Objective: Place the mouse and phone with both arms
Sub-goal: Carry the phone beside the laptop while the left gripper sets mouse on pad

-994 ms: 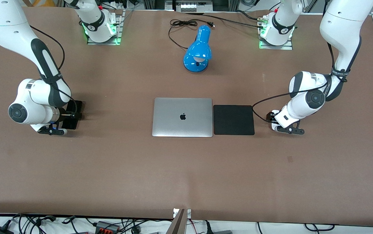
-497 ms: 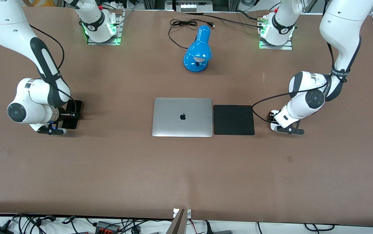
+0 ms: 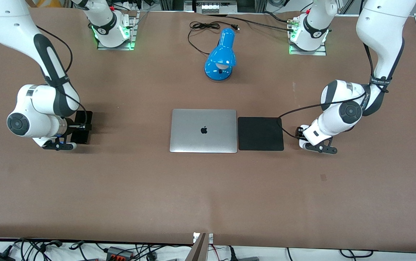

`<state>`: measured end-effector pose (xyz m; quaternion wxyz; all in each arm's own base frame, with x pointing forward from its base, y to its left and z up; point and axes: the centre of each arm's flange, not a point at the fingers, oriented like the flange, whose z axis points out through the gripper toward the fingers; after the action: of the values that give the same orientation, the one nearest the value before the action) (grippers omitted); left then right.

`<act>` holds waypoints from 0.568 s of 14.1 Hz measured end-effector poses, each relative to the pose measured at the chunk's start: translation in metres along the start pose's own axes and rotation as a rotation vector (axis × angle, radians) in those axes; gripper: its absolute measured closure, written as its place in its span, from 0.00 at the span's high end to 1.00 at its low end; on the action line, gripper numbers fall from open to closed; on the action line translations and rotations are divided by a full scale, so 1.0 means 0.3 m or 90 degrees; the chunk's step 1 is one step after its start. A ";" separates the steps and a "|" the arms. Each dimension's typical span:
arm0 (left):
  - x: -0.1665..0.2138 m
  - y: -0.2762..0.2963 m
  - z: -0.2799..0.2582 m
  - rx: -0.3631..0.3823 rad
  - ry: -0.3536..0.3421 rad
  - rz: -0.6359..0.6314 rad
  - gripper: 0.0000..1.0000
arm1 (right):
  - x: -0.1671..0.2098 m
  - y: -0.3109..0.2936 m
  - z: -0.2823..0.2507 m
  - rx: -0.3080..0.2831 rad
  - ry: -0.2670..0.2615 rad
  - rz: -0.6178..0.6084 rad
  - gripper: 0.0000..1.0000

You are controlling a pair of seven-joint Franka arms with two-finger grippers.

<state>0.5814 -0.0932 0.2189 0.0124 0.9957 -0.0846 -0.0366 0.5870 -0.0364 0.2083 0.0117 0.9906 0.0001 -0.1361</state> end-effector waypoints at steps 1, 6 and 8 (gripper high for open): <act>0.014 0.029 -0.036 -0.001 -0.007 0.008 0.62 | 0.003 -0.050 -0.022 0.000 0.007 -0.015 0.79; 0.029 0.268 -0.097 -0.015 -0.021 -0.010 0.62 | 0.005 -0.396 -0.048 0.043 0.026 -0.048 0.79; 0.023 0.408 -0.081 -0.017 -0.024 -0.010 0.62 | -0.023 -0.580 -0.051 0.035 0.029 -0.028 0.79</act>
<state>0.5696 -0.2144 0.2463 0.0238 0.9952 -0.0763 -0.0565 0.5840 0.1379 0.2209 -0.0183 0.9932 0.0186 -0.1138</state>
